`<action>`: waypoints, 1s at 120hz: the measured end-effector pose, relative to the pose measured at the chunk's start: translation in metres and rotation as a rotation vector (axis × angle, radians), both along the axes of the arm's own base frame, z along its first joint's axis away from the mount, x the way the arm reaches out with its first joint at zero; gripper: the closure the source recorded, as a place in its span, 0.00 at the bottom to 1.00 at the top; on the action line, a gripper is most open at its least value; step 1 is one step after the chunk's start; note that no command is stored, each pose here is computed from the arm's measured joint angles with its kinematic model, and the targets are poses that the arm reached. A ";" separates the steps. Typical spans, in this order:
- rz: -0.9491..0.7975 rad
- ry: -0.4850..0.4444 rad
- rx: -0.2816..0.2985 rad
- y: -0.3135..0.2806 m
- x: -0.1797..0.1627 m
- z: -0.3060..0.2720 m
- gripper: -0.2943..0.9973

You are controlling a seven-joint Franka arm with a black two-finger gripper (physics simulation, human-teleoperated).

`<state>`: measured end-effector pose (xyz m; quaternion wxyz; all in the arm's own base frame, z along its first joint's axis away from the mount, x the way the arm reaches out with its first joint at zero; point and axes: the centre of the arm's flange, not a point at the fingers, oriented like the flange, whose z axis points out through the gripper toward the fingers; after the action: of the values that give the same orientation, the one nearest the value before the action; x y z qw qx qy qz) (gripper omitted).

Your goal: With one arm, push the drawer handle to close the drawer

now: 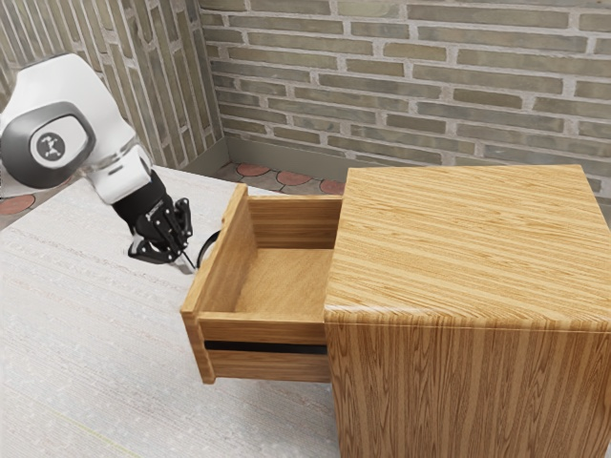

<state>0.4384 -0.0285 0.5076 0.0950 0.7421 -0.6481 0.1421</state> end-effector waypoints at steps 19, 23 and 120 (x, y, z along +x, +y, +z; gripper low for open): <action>0.008 -0.003 0.001 -0.004 0.007 -0.001 0.82; 0.010 -0.005 0.001 -0.004 0.009 -0.001 0.82; -0.009 0.004 -0.015 -0.057 0.042 -0.008 0.82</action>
<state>0.4808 -0.0857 0.4997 0.1024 0.7388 -0.6501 0.1452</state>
